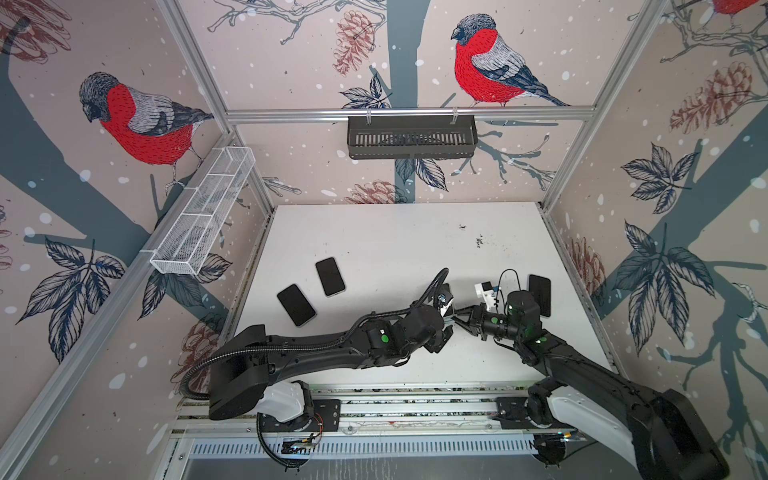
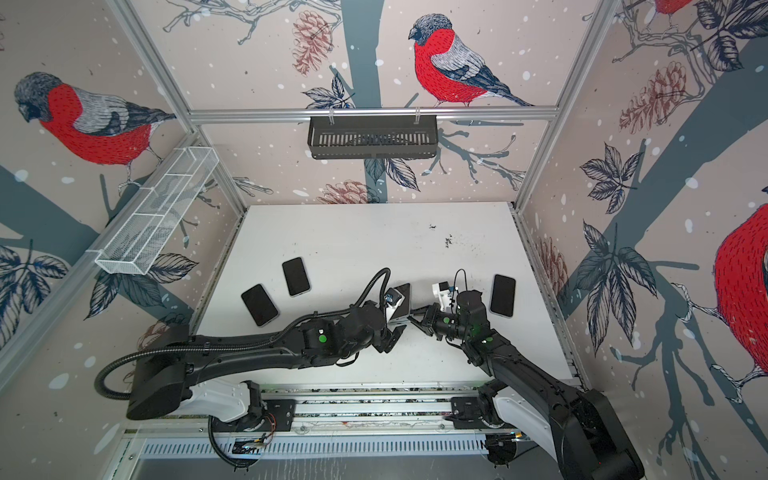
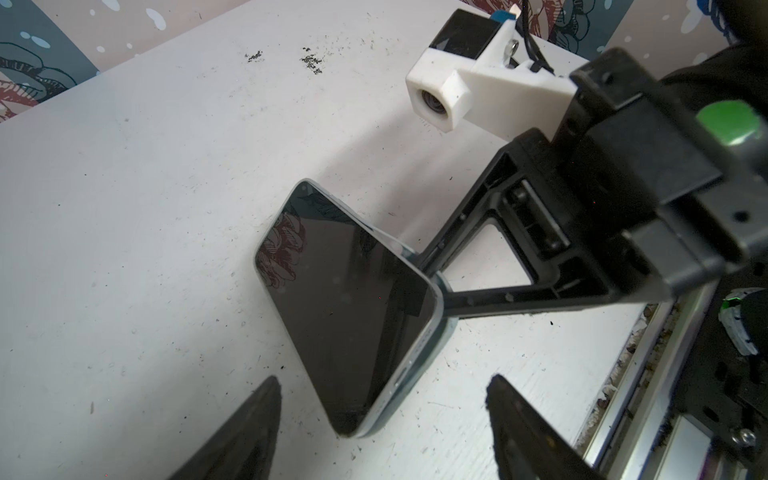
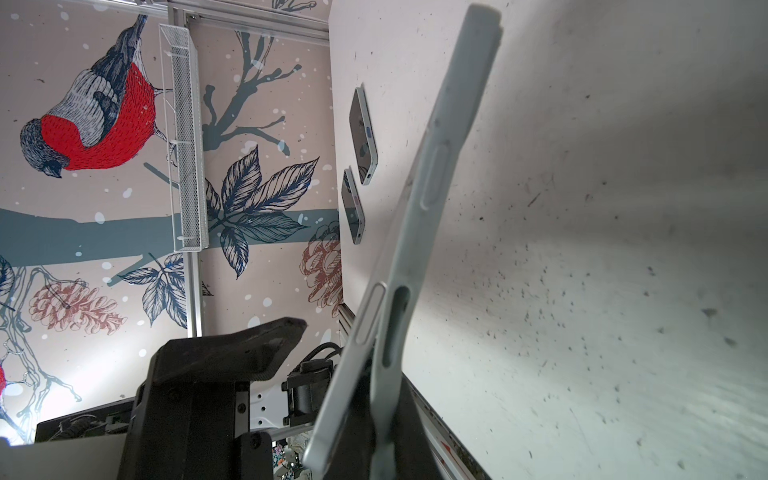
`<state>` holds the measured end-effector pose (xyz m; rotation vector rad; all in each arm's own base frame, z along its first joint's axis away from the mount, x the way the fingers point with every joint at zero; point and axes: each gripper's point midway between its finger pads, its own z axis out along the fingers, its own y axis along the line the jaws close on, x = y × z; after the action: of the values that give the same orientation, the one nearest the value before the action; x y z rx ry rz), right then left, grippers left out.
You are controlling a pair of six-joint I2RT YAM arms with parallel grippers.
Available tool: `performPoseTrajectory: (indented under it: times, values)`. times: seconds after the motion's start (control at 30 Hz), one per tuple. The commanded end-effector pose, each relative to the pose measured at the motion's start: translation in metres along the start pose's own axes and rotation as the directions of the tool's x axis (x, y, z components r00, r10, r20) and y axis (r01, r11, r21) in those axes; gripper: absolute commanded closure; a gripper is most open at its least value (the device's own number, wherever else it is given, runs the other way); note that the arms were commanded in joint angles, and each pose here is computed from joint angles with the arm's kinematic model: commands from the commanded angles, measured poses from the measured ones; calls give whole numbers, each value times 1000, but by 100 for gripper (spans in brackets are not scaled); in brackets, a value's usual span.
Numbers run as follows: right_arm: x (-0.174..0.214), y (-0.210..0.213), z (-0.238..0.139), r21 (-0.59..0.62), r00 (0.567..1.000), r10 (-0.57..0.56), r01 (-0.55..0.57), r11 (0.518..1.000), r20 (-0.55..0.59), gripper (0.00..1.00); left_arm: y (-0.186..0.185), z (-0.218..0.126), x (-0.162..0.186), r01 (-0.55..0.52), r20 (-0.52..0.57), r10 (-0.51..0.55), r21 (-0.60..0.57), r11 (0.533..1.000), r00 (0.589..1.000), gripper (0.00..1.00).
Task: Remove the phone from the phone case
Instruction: 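Pull the pale blue case off the phone with the right gripper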
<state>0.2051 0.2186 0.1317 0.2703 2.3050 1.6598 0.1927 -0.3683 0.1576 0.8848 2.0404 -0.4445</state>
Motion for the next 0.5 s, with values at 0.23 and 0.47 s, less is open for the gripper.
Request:
performPoseTrajectory:
  times: [0.23,0.47]
  values:
    - [4,13,-3,-65,998,-70,69,996,-5,99,8,14,-4,-23,14,24,-83,996,1000,30]
    - [9,12,-4,-70,997,-75,73,995,-16,99,24,17,-2,-31,-8,30,-184,982,1000,41]
